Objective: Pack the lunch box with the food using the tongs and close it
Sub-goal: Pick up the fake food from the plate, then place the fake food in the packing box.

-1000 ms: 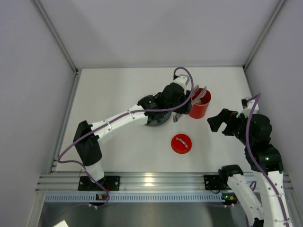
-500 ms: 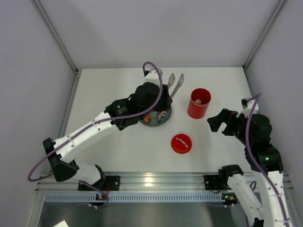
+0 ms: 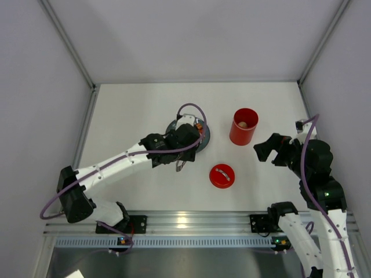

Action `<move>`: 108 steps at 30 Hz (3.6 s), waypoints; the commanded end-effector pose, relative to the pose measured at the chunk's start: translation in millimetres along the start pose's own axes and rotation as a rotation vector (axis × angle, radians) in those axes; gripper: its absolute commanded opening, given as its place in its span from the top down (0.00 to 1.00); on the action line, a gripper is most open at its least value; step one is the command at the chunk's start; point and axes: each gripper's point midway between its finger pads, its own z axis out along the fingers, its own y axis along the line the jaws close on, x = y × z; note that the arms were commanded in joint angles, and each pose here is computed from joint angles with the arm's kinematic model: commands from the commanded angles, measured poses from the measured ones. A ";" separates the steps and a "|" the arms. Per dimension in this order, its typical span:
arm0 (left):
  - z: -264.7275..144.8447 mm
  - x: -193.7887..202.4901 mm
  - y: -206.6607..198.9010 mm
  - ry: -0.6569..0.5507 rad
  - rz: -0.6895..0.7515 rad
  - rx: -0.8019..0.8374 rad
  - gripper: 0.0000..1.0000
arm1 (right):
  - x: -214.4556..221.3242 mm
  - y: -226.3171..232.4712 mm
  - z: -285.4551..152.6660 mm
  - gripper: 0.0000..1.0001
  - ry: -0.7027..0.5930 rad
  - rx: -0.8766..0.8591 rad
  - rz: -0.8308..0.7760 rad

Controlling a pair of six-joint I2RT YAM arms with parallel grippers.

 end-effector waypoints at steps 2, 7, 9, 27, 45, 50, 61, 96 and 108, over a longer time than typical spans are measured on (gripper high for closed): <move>8.4 13.5 0.9 0.037 -0.007 -0.015 0.43 | -9.3 0.8 0.9 0.00 -0.037 -0.003 -0.009; 21.0 22.3 3.7 0.054 0.007 -0.040 0.42 | -9.9 0.4 1.0 0.01 -0.034 -0.001 -0.014; 24.8 26.1 3.9 0.065 0.015 -0.044 0.41 | -9.3 -0.1 1.6 0.01 -0.031 0.002 -0.011; 61.7 35.0 11.2 0.128 -0.009 -0.045 0.41 | -11.3 0.6 2.2 0.01 -0.032 0.000 -0.015; 68.7 37.5 6.0 0.167 -0.038 0.006 0.64 | -5.6 -0.2 4.5 0.00 -0.025 -0.005 -0.003; 56.8 26.6 6.8 0.137 -0.047 0.012 0.72 | -4.4 -0.4 5.0 0.01 -0.023 -0.006 -0.001; 26.2 -1.0 14.3 0.065 -0.049 -0.003 0.74 | -4.1 0.4 6.3 0.01 -0.022 -0.011 0.005; 14.8 -130.7 -152.4 -0.201 0.048 0.502 0.74 | -19.8 3.1 -2.7 0.01 -0.033 0.010 -0.017; 43.1 -118.9 -152.9 -0.164 0.065 0.450 0.61 | -19.2 3.1 -2.4 0.01 -0.031 0.009 -0.015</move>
